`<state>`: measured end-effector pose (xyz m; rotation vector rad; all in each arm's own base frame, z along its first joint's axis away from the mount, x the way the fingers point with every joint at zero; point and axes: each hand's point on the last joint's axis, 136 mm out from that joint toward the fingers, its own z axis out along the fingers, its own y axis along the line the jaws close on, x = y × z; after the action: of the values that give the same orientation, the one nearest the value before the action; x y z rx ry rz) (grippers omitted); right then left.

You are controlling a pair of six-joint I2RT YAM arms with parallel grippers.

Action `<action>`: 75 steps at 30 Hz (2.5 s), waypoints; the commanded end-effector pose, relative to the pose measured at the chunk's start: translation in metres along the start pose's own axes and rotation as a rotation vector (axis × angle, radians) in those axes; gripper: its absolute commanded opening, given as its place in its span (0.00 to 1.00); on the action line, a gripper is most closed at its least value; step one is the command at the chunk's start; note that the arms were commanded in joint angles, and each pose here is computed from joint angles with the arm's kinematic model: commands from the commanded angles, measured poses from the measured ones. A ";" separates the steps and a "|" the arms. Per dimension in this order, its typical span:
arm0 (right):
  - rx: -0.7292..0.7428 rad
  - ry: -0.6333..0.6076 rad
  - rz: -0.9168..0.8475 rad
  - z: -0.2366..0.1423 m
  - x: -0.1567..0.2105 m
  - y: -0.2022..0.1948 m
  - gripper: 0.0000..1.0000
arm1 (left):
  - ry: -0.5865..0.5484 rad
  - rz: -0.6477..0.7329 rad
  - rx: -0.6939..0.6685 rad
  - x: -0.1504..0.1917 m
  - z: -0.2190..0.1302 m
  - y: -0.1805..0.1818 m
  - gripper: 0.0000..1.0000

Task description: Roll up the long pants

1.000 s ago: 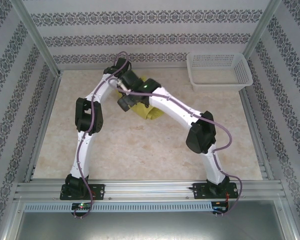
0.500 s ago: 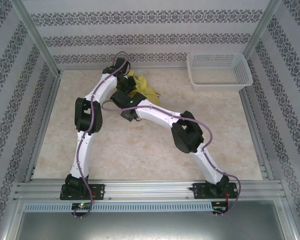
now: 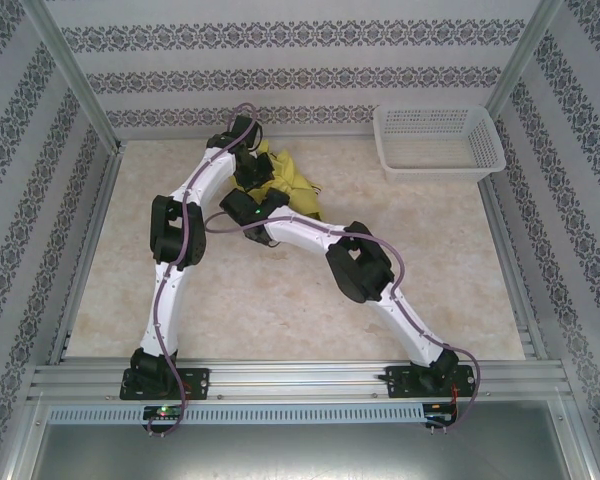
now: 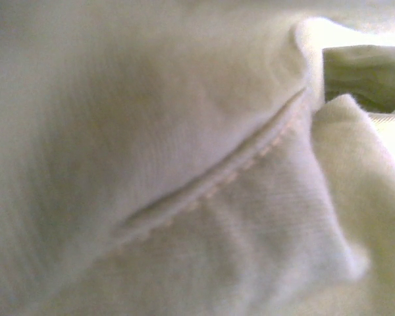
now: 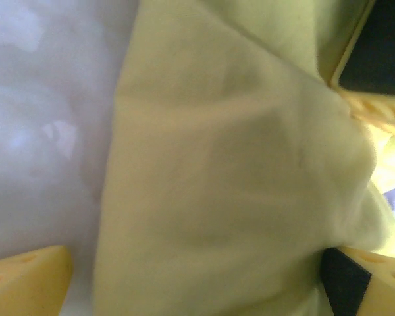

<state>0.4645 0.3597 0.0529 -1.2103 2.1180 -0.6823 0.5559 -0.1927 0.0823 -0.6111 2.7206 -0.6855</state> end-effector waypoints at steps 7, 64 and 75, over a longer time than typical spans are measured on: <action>0.059 0.059 0.048 0.063 0.020 -0.052 0.89 | 0.039 0.032 0.001 0.021 -0.021 -0.010 0.00; -1.187 -0.707 1.555 -0.106 0.010 -0.319 0.00 | -0.300 -0.238 0.160 -0.107 -0.217 0.061 1.00; -1.070 -1.029 1.721 -0.122 0.057 -0.404 0.00 | -0.284 -0.226 0.154 -0.103 -0.220 0.060 1.00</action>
<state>0.6083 0.1656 0.2636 0.5449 1.9326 1.5468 0.5572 -0.0095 0.2292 -0.9747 2.3531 -0.7739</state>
